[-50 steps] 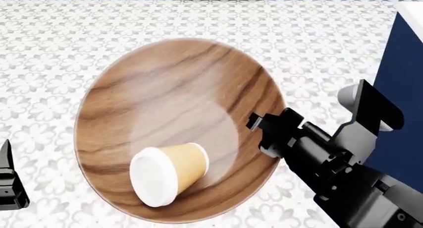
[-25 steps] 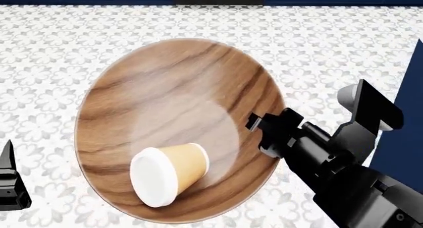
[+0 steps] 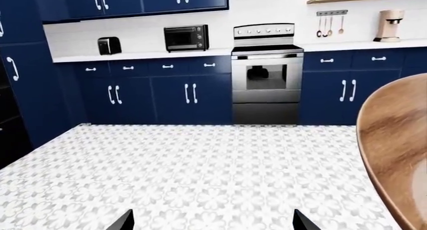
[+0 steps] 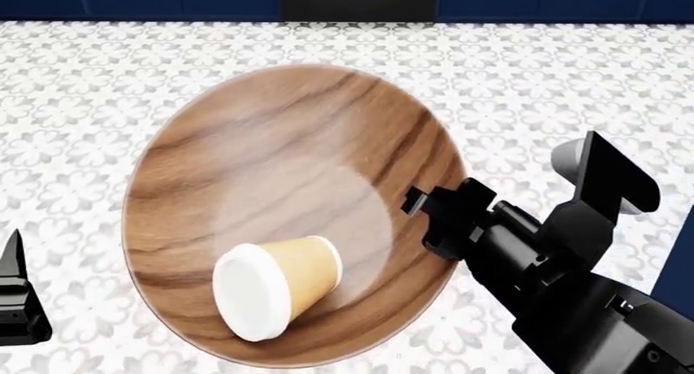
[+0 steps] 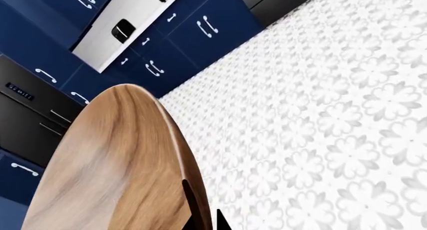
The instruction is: Place the cup inside the bowl on the dining table and move the bowl to any counter.
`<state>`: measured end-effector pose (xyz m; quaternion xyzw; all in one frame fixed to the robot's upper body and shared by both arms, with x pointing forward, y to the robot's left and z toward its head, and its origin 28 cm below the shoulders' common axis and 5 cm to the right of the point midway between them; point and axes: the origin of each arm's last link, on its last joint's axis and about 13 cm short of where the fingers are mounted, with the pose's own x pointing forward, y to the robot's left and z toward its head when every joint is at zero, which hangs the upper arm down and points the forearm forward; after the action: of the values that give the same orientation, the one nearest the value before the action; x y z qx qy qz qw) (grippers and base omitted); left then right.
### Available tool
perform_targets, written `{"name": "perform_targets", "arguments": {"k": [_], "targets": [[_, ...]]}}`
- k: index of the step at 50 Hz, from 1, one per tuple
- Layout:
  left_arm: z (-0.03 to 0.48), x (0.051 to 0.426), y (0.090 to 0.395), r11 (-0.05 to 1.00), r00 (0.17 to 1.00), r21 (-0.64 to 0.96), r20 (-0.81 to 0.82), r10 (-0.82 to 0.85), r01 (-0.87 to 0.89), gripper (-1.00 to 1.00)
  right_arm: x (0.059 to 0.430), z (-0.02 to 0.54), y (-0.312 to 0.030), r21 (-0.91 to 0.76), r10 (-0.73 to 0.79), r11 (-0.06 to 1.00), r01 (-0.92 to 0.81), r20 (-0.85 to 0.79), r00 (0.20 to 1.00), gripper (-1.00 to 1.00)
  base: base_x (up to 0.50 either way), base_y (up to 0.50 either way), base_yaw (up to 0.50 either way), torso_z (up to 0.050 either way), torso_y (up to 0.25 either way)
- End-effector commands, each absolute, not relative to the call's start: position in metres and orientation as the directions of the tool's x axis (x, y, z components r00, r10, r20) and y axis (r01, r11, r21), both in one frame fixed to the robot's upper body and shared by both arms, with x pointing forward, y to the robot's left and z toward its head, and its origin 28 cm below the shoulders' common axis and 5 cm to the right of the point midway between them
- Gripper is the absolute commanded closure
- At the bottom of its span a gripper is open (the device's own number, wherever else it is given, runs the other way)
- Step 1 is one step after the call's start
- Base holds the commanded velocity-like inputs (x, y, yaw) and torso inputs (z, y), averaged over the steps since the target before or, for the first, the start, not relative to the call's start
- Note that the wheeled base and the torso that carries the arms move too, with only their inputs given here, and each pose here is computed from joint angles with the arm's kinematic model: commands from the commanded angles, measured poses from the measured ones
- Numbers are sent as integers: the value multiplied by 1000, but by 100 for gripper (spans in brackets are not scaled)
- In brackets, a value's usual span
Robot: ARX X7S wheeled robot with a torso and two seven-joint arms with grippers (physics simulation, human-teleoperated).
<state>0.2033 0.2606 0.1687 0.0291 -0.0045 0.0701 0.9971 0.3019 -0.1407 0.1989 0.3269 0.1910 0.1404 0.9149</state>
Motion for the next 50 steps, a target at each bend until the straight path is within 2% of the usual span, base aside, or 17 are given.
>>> {"name": "perform_targets", "arguments": {"k": [1,50], "targets": [[169,204,261,991,991,36,16,130,-131,-100,301,202,-141,666,392,731,-151,-228,891,100,500,16,0,0,0],[169,203,261,991,992,35,17,126,-126,-100,301,200,-141,658,384,739,-147,-232,894,100,500,176,0,0,1]]}}
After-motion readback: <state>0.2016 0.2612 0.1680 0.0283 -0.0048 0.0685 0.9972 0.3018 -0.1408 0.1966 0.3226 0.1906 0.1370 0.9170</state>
